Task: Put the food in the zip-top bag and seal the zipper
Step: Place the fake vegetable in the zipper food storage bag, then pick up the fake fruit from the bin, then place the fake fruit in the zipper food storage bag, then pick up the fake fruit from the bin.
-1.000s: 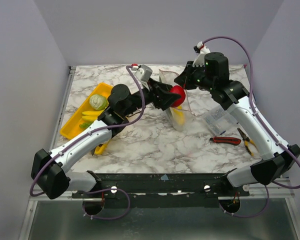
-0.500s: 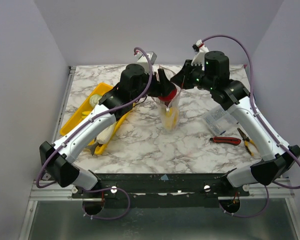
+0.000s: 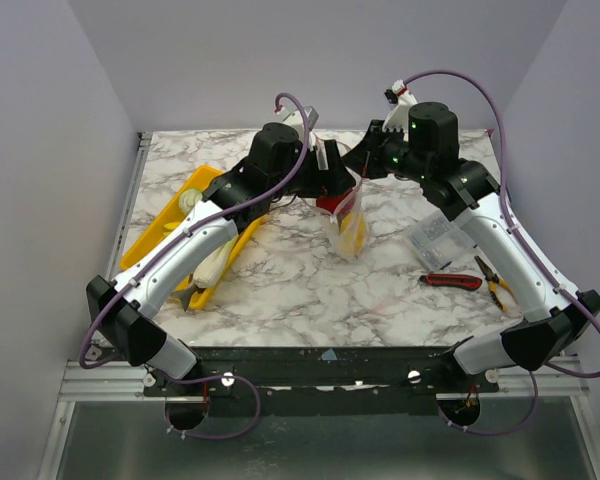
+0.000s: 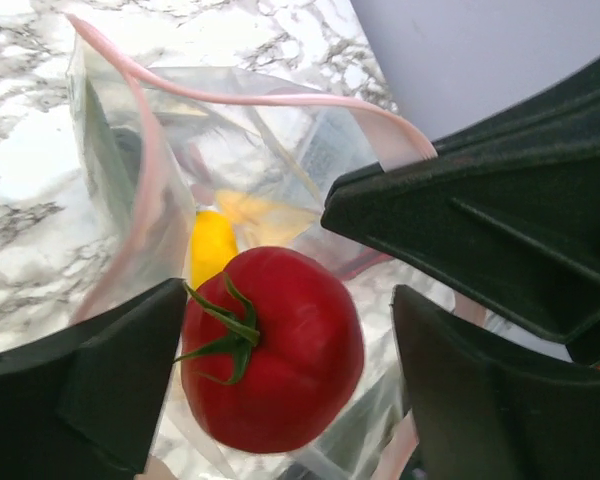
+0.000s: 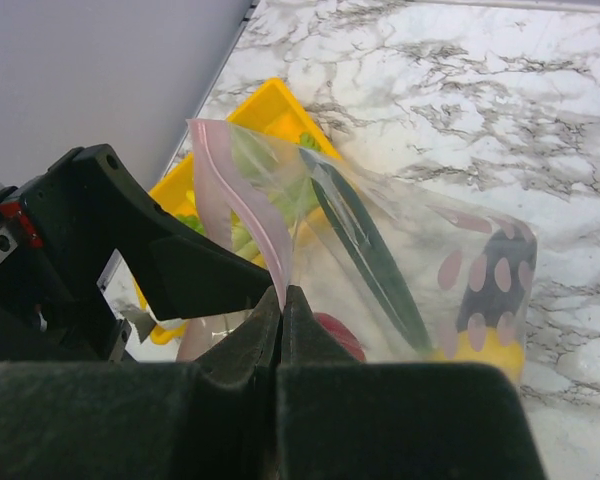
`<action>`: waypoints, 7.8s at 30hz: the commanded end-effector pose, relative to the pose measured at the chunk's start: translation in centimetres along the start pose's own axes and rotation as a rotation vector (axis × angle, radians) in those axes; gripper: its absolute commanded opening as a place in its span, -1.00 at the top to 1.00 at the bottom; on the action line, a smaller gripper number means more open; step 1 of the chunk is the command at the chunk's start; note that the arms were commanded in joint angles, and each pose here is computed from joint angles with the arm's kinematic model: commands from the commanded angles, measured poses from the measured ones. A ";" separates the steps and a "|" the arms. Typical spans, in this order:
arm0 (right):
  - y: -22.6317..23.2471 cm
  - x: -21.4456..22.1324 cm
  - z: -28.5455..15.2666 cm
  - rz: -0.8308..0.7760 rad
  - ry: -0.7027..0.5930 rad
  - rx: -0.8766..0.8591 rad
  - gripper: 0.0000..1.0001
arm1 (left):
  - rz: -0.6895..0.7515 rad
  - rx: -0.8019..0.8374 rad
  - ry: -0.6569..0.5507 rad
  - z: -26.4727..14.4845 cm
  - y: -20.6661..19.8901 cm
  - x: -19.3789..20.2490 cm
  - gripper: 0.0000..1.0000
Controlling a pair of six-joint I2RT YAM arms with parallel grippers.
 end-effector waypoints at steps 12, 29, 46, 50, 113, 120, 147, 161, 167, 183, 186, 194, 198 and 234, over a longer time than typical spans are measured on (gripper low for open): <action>0.5 -0.1 -0.4 -0.011 0.000 -0.023 0.99 | 0.153 -0.028 -0.090 -7.5 -0.1 -1.9 -0.39; 0.2 0.2 -0.7 -0.019 0.002 -0.008 0.99 | -0.038 -0.437 -0.128 -12.9 11.8 3.4 -0.79; 0.4 0.2 -0.9 -0.035 0.003 -0.026 0.99 | -0.932 -0.903 -0.233 -17.9 26.7 13.1 -0.97; 0.3 0.3 -1.0 -0.039 0.001 -0.021 0.99 | -1.083 -0.894 -0.171 -17.2 28.3 14.0 -0.97; 0.6 0.4 -0.5 -0.011 0.019 -0.052 0.99 | -0.040 -0.021 -0.585 -17.8 8.4 -4.9 1.00; 0.7 0.3 -0.5 -0.003 0.021 -0.053 0.99 | 0.324 0.363 -0.748 -18.1 -0.7 -5.6 1.00; 1.4 0.0 -1.0 0.011 0.025 -0.075 0.99 | 0.460 0.285 -0.728 -4.5 -2.1 -2.7 1.00; 1.3 0.1 -0.8 0.017 0.031 -0.075 0.99 | 0.231 0.085 -0.508 -3.1 0.6 -0.6 1.00; 1.2 0.2 -0.7 0.019 0.033 -0.067 0.99 | 0.113 -0.051 -0.333 -3.0 1.3 -0.3 0.98; 1.2 0.0 -0.8 0.016 0.027 -0.059 0.99 | -0.027 -0.072 -0.012 -2.3 0.7 1.5 0.95; 1.2 0.0 -0.8 0.017 0.030 -0.058 0.99 | -0.019 -0.082 0.004 -2.7 0.9 1.0 0.68; 1.1 0.0 -0.6 0.016 0.030 -0.051 0.99 | -0.084 -0.035 0.020 -3.3 0.9 -0.1 -0.24; 0.9 0.0 -0.3 0.013 0.031 -0.047 0.99 | -0.057 0.036 0.000 -3.8 0.3 -0.4 -0.31; 0.0 0.8 0.9 -0.015 0.058 -0.028 0.99 | -0.106 -0.764 -0.028 -10.4 22.6 6.4 -0.50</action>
Point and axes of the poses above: each gripper's point midway between its finger pads, its own z axis out along the fingers, its own y axis along the line the jaws close on, x = y × z, the point moved 7 cm from there along -z, back along the fingers, and after that the axes turned 10 degrees about z, right-handed, at the moved point
